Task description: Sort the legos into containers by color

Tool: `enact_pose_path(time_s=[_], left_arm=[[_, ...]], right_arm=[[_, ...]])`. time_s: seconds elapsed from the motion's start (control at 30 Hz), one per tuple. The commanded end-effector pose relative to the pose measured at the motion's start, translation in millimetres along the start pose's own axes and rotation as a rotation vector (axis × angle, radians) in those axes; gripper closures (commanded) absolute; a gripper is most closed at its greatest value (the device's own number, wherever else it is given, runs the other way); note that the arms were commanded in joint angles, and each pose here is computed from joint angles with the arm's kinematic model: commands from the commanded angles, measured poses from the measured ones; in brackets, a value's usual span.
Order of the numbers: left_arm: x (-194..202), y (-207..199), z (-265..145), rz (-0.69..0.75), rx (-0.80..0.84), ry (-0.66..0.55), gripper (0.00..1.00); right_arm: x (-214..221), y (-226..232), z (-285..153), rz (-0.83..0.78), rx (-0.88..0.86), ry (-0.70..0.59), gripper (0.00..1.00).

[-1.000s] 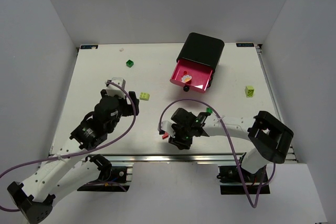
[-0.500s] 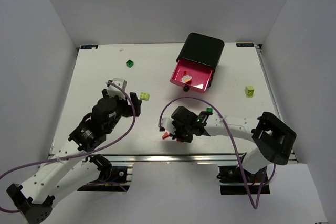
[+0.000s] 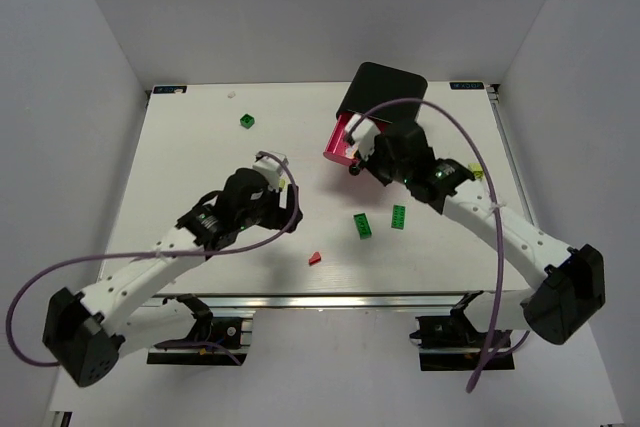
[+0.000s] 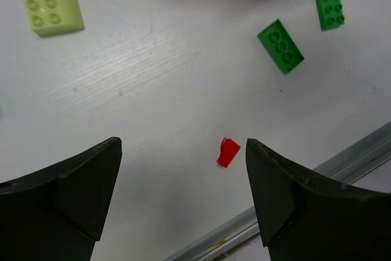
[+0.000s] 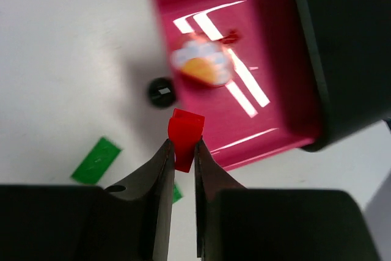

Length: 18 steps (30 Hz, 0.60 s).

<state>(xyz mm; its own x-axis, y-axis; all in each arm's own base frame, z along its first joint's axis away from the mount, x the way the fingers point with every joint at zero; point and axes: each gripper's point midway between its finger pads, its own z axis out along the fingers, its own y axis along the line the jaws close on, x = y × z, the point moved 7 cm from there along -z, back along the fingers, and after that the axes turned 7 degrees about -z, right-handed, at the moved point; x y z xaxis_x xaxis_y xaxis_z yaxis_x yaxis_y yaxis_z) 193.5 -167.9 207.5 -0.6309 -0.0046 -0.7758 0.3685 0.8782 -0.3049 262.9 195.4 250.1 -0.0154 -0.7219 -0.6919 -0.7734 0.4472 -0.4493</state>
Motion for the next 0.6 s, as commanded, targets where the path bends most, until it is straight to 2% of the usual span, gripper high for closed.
enact_pose_path(time_s=[0.0,0.1,0.23,0.3,0.33,0.37,0.4,0.47,0.57], left_arm=[[13,-17,11,-0.087,0.056,0.169,0.08],[22,-21,22,-0.142,0.068,0.253,0.08],[31,-25,25,-0.163,0.060,0.276,0.05],[34,-26,25,-0.166,0.049,0.287,0.03],[34,-26,25,-0.172,0.043,0.288,0.02],[36,-29,25,-0.172,0.047,0.292,0.02],[39,-31,26,-0.168,0.047,0.303,0.02],[41,-34,28,-0.172,0.046,0.313,0.02],[49,-41,34,-0.160,0.039,0.338,0.02]], right_arm=[[-13,-55,3,0.039,0.176,-0.008,1.00],[-9,-87,16,0.090,0.224,0.024,1.00],[-6,-98,38,0.118,0.161,0.052,1.00],[-6,-102,42,0.131,0.148,0.056,0.91],[-2,-100,48,0.138,0.130,0.069,0.78],[0,-102,49,0.143,0.124,0.074,0.71],[3,-98,51,0.154,0.102,0.081,0.57],[5,-96,51,0.166,0.078,0.068,0.50],[5,-95,44,0.183,0.069,0.051,0.48]])
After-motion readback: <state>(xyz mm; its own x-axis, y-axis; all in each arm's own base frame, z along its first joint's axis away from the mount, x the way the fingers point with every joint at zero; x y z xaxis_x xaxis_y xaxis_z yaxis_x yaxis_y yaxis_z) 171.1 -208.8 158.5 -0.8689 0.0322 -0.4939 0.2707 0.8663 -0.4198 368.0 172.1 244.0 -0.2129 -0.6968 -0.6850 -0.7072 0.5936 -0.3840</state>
